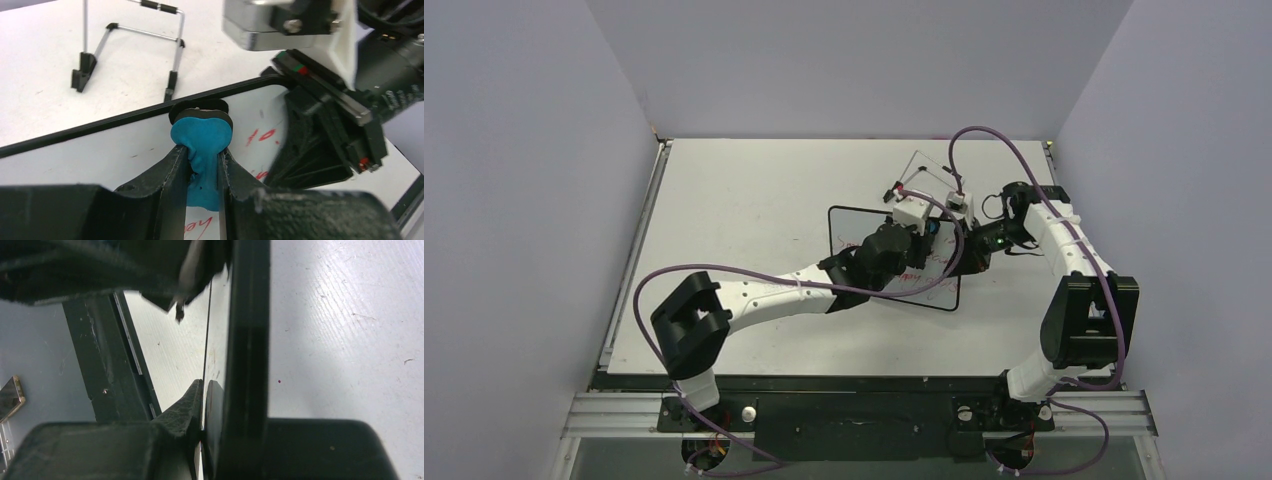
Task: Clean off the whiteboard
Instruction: Erase the whiteboard at the center of the board.
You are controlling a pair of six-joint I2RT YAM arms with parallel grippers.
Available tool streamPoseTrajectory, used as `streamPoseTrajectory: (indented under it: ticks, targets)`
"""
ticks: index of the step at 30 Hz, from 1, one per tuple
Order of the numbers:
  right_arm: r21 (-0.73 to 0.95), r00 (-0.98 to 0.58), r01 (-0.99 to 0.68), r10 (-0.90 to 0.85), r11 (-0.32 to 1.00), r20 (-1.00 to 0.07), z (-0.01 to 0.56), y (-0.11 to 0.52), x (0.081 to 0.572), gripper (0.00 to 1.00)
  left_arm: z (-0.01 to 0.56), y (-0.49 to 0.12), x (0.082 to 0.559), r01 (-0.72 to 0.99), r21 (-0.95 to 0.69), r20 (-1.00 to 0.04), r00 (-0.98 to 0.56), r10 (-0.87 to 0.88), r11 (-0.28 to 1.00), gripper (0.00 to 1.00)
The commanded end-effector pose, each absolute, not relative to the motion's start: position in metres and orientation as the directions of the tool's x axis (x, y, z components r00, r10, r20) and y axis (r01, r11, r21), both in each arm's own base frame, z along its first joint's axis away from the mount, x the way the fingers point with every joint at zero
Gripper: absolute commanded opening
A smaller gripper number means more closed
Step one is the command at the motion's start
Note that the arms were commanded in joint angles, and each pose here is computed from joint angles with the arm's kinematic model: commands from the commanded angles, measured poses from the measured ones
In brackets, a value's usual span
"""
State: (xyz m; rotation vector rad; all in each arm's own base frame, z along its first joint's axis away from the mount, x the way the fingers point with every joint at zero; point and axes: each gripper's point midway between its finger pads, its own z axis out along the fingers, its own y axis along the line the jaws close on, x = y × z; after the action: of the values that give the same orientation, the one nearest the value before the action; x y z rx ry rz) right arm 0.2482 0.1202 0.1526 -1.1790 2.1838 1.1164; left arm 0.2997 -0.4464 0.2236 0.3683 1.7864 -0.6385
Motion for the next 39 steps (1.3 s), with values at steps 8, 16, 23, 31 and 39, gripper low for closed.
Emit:
streamPoseTrajectory:
  ticks: [8, 16, 23, 31, 39]
  targets:
    - [0.461, -0.496, -0.863, -0.518, 0.208, -0.697, 0.169, 0.135, 0.225, 0.00, 0.261, -0.506, 0.279, 0.750, -0.121, -0.984, -0.178, 0.022, 0.651, 0.00]
    - [0.460, -0.497, -0.863, -0.515, 0.208, -0.699, 0.170, 0.134, 0.225, 0.00, 0.202, -0.499, 0.280, 0.693, 0.077, -0.948, -0.172, 0.268, 0.717, 0.00]
    - [0.462, -0.498, -0.862, -0.515, 0.208, -0.698, 0.170, 0.134, 0.225, 0.00, 0.159, -0.483, 0.266, 0.706, 0.106, -0.906, -0.221, 0.360, 0.700, 0.00]
    - [0.462, -0.498, -0.862, -0.515, 0.208, -0.698, 0.169, 0.134, 0.225, 0.00, 0.140, -0.477, 0.247, 0.729, 0.111, -0.887, -0.234, 0.398, 0.676, 0.00]
    - [0.461, -0.498, -0.862, -0.514, 0.209, -0.699, 0.170, 0.134, 0.225, 0.00, 0.130, -0.471, 0.239, 0.719, 0.113, -0.879, -0.249, 0.406, 0.685, 0.00]
